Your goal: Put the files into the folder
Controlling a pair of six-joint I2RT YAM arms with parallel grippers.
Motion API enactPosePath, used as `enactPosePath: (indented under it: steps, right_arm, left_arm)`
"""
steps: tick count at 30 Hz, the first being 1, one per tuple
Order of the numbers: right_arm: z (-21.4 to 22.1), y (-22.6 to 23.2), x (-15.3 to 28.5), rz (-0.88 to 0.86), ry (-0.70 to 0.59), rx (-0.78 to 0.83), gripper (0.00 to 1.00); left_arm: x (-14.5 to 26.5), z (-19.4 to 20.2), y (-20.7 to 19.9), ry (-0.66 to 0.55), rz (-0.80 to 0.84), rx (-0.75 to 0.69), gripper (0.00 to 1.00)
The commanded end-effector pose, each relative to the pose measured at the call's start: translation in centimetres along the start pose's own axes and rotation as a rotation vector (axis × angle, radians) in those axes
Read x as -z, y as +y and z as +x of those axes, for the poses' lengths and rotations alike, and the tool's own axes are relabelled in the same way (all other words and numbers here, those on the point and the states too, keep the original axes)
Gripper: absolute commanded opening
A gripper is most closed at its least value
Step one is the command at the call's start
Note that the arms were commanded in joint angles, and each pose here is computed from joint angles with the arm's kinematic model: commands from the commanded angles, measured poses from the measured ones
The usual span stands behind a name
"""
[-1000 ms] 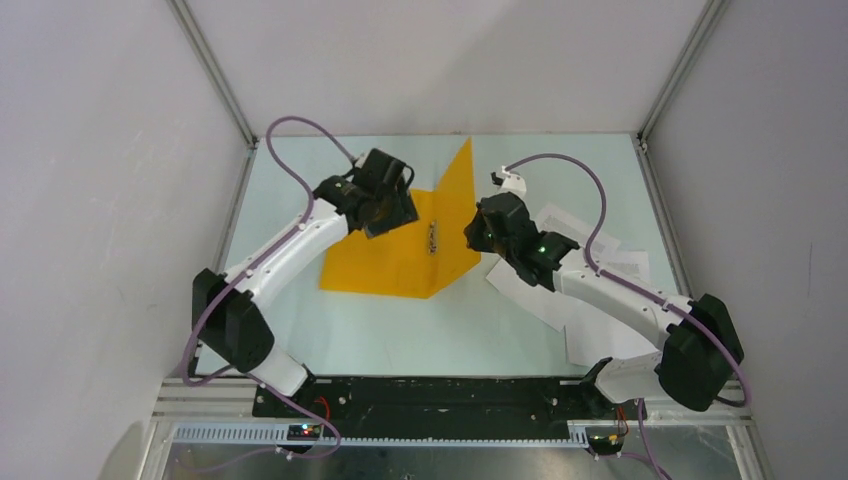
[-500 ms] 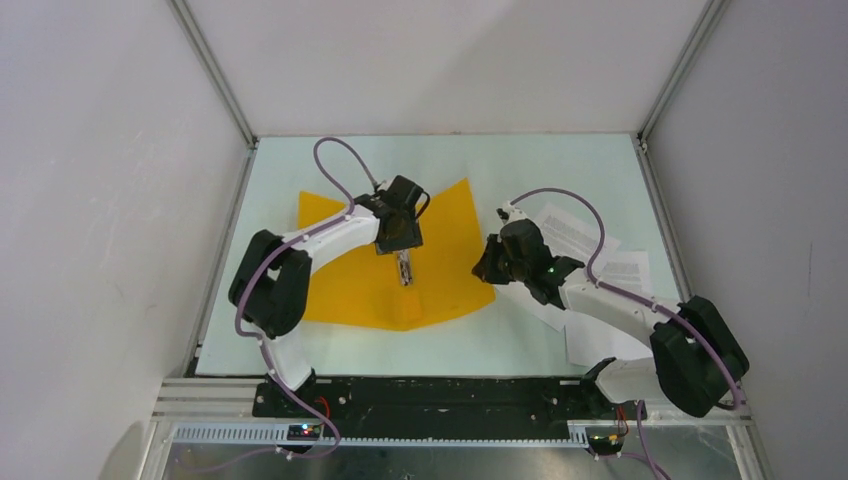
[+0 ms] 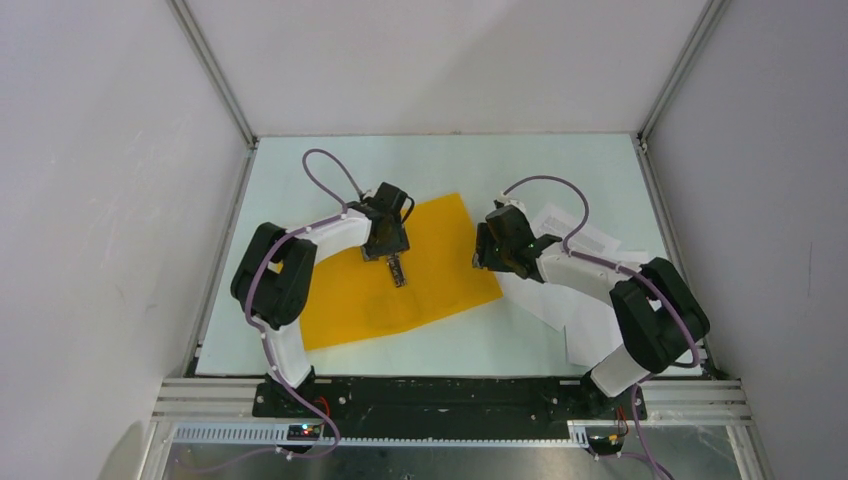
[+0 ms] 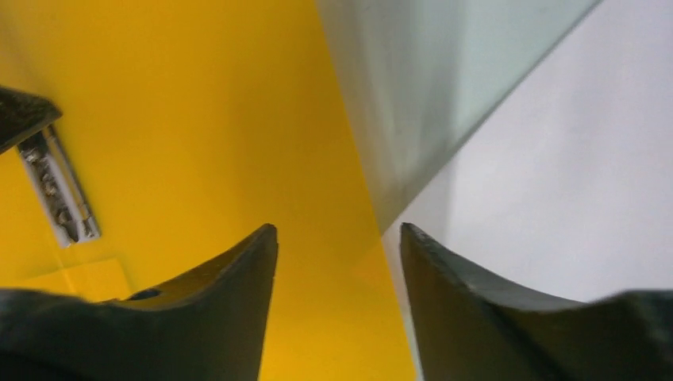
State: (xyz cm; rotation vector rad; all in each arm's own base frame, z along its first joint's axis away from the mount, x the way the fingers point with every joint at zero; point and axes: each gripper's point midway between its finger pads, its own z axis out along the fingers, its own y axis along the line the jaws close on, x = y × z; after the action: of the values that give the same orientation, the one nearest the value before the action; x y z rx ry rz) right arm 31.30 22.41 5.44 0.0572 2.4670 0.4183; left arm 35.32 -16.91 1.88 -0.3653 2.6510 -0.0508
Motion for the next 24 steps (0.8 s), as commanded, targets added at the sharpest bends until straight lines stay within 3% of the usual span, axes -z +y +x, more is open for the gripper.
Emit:
enactPosePath:
  steps: [1,4,8,15,24]
  right_arm:
    - [-4.6,-1.4,2.8,0.128,-0.137,0.021,0.66]
    - [-5.8,-1.1,4.8,0.122,-0.164,0.047,0.68]
    - [-5.5,4.2,6.0,-0.109,-0.145,0.099,0.66]
    - [-1.3,12.9,2.8,-0.263,-0.042,0.249,0.53]
    - [2.7,16.8,-1.3,-0.304,-0.007,0.32,0.45]
  left_arm:
    - [-2.2,2.6,1.4,0.072,-0.052,0.048,0.68]
    - [-2.7,3.2,1.5,0.091,-0.051,0.061,0.68]
    - [-3.1,3.6,0.9,0.117,-0.02,0.055,0.67]
    - [-3.6,4.9,-0.1,0.167,0.022,0.062,0.66]
    - [-2.9,6.4,-0.1,0.213,0.075,0.046,0.66]
